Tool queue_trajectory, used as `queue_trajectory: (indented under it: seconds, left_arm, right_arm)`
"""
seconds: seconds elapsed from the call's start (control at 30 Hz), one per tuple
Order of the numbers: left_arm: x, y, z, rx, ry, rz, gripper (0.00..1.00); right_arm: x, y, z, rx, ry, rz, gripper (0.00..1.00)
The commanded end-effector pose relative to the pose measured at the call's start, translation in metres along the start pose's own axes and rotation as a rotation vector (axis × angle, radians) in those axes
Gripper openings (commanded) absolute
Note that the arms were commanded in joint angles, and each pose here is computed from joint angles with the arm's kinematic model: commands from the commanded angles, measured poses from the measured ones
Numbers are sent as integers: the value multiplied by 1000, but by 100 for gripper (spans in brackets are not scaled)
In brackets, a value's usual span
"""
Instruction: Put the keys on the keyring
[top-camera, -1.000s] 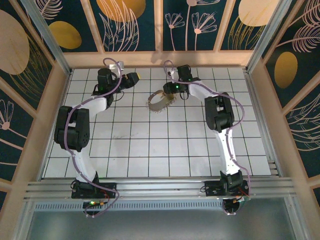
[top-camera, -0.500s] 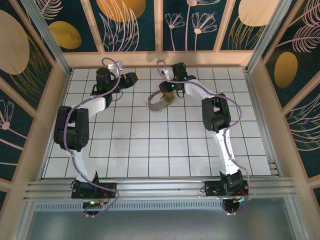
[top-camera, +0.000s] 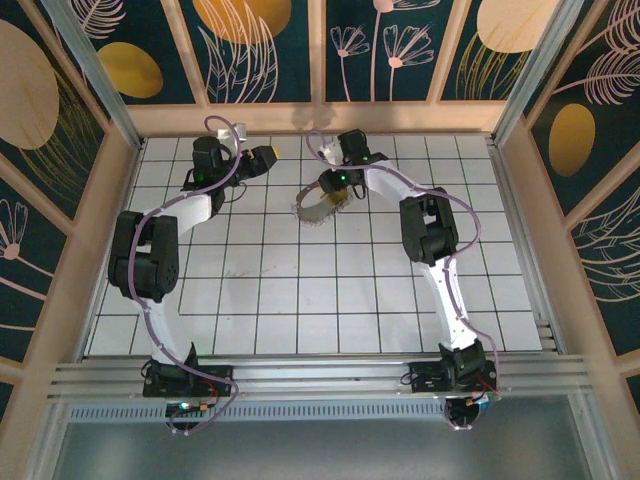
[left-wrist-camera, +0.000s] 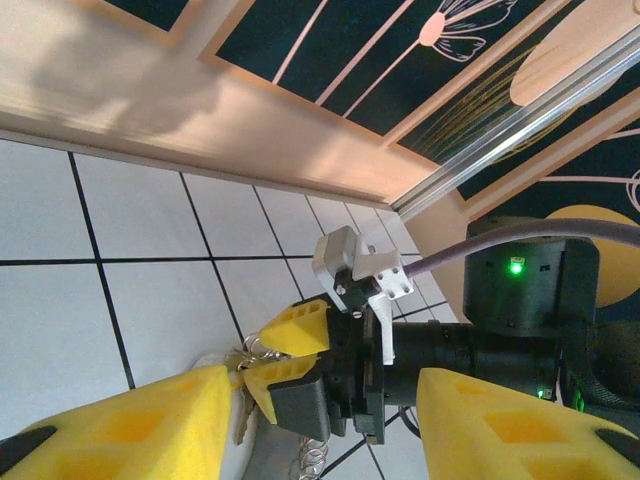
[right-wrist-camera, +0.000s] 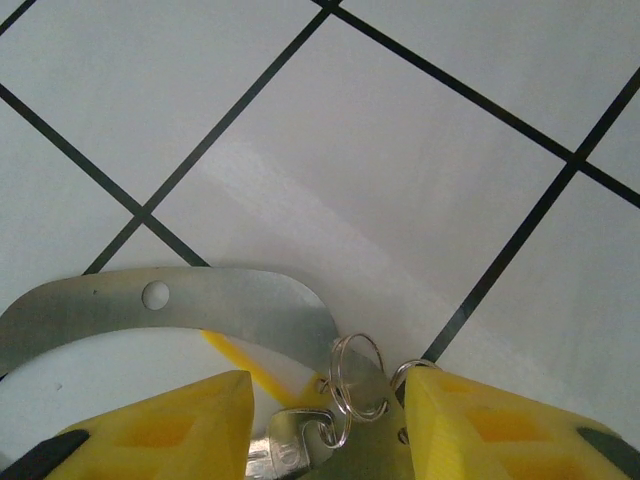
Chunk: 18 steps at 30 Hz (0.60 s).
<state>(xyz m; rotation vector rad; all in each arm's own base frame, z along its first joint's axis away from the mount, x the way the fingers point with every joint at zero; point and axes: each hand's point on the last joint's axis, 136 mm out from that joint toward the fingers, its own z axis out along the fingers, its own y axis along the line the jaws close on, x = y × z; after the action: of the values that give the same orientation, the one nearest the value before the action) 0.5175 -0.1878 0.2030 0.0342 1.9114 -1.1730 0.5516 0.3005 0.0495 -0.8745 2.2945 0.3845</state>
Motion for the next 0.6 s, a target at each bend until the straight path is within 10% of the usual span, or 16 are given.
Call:
queue_trajectory:
  seconds: [0.0, 0.33, 0.57]
  left_arm:
    - [-14, -8, 2, 45, -25, 22, 53]
    - [-12, -7, 3, 51, -21, 16, 53]
    - [-14, -9, 3, 55, -28, 14, 53]
  right_arm:
    - [7, 4, 11, -6, 30, -32, 44]
    - [8, 9, 20, -23, 37, -32, 40]
    - [11, 14, 17, -46, 47, -33, 3]
